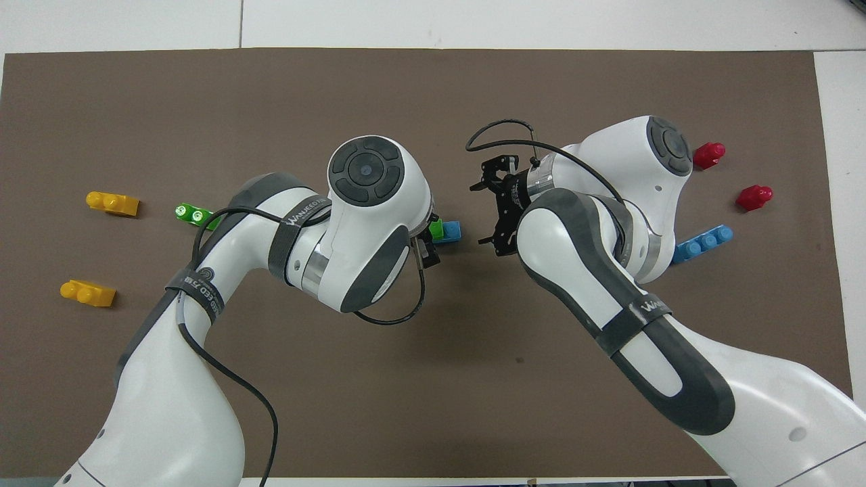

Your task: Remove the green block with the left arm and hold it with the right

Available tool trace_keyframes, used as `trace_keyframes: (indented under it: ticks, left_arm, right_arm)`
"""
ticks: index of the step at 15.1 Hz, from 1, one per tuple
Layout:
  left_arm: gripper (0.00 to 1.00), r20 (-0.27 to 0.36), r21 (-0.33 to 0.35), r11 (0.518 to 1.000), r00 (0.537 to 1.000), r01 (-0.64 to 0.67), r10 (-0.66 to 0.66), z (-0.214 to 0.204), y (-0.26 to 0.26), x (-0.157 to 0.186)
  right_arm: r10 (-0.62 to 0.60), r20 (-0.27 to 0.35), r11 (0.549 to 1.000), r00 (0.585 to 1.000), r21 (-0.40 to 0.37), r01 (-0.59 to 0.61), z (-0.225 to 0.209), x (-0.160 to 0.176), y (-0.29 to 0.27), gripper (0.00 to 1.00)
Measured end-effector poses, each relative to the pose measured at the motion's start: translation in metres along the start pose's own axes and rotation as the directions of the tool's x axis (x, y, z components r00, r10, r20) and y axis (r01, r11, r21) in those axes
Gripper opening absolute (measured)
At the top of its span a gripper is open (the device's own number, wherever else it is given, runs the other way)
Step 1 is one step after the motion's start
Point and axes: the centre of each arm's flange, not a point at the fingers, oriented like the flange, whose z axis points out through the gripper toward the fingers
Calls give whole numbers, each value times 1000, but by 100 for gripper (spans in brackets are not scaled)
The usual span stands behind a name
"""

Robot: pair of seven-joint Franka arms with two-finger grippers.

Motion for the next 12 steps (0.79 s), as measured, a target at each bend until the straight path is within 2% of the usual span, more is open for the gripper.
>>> trace_keyframes:
  ticks: [4,12]
  left_arm:
    - [100,6,-25,1000,1000,-1,2,20,1,7]
    - [100,-4,-33,999,1000,-27,27,44,-12,11]
  right_arm:
    - [21,17,1000,1000,7,-22,17,-1,0,100]
    - [63,12,997,998,34,-64,46,-4,13,100]
